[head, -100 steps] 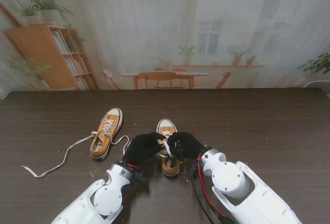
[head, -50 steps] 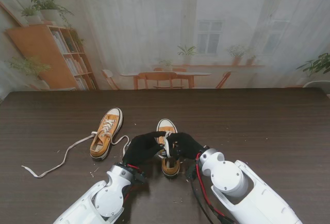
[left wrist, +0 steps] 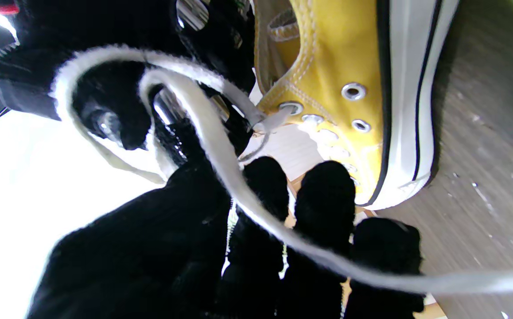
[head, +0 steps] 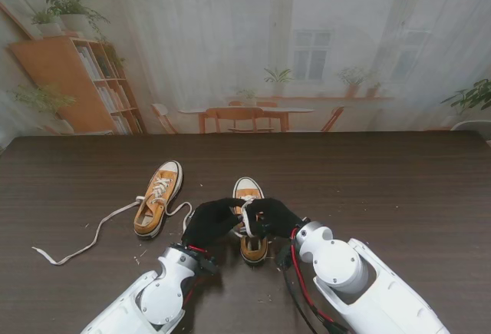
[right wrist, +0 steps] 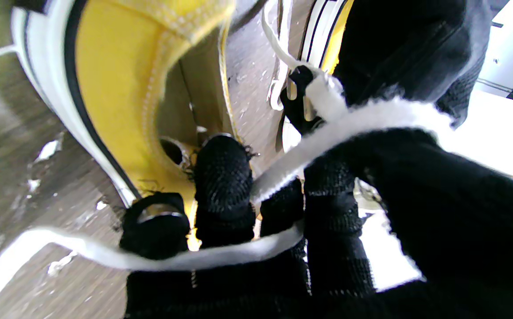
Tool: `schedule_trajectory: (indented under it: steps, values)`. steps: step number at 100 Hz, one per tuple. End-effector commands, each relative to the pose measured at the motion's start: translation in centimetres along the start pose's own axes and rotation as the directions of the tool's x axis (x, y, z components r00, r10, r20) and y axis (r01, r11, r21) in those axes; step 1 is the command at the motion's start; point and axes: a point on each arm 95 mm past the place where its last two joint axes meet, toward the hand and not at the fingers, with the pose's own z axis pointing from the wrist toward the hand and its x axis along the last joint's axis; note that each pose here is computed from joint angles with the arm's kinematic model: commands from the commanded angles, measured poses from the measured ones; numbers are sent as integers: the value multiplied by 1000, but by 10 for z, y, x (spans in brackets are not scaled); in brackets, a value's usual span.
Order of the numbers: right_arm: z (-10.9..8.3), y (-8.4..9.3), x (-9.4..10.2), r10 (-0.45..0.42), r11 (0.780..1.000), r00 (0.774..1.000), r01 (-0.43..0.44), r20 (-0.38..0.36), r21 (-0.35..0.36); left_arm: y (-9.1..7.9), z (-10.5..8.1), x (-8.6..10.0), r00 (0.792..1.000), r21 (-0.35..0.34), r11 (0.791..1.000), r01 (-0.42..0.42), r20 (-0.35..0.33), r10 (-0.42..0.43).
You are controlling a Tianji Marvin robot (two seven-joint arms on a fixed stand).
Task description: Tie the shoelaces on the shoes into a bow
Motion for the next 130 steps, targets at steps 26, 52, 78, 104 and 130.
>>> schedule_trajectory:
  steps: [26,52,78,104,130]
  values:
    - [-2,-2,-1,-7,999,1000,7,-7,48,7,7,5,1000,-7,1000,-3,-18,3]
    - [-2,-3,-1,-3,999,1000,3,-10,51,8,8,5,1000,-9,1000,-17,-21,17]
    - [-1,-3,-1,5,1000,1000,-5,-9,13,4,5,1,999,9,999,-41,0,41]
    - [-1,-1,-1,16,1000,1000,-16,-7,-20,-3,-1,-7,998,31,998,-57,36,55]
    - [-1,0,-1,14,1000,1000,-14,-5,-18,-3,-1,-7,998,29,999,-38,43,37]
